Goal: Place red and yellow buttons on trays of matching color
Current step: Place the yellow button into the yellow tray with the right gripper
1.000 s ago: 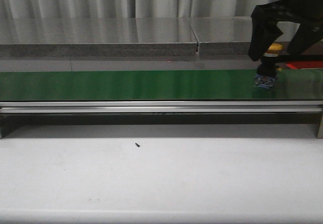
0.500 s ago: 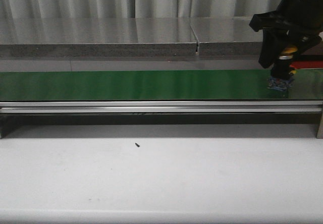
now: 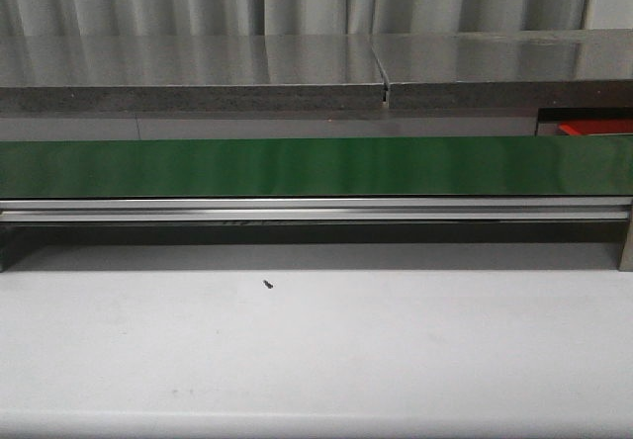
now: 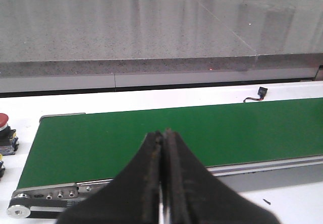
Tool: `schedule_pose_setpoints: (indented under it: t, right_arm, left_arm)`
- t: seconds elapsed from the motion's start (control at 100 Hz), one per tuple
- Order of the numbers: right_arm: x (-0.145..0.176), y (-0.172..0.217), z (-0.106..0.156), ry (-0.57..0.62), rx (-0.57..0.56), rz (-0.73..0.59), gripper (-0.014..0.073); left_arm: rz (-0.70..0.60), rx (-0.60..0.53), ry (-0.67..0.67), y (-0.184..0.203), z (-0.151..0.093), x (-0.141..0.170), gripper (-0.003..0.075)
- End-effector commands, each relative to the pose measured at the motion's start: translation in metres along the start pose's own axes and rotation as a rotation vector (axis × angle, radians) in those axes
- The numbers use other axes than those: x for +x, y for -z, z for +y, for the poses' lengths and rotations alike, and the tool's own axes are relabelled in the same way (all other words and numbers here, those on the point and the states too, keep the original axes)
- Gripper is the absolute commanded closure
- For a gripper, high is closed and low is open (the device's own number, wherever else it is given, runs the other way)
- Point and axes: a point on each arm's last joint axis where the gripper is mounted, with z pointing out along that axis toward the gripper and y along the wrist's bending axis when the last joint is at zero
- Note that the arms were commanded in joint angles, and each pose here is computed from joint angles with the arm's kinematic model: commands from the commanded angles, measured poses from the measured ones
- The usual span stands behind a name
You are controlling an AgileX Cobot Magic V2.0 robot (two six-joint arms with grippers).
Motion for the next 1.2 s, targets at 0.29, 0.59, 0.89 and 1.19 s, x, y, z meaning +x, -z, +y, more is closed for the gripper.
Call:
schedule_pose_setpoints:
  t: [0.29, 0.59, 0.89, 1.19]
  right_arm:
    - [-0.003, -0.026, -0.051, -0.121, 0.048, -0.013, 0.044]
    - [0.002, -0.071, -0.062, -0.146, 0.043, 0.048, 0.044]
    - [0.004, -0.074, -0.062, -0.148, 0.041, 0.064, 0.0403]
    - [0.005, -0.074, -0.062, -0.148, 0.039, 0.07, 0.0282]
  left_arm:
    - [-0.096, -0.008, 0.009, 0.002, 0.0, -0.015, 0.0739]
    - [-0.096, -0.008, 0.009, 0.002, 0.0, -0.015, 0.0739]
    - [-0.096, -0.008, 0.009, 0.002, 0.0, -0.015, 0.0739]
    - [-0.096, -0.008, 0.009, 0.002, 0.0, -0.015, 0.0739]
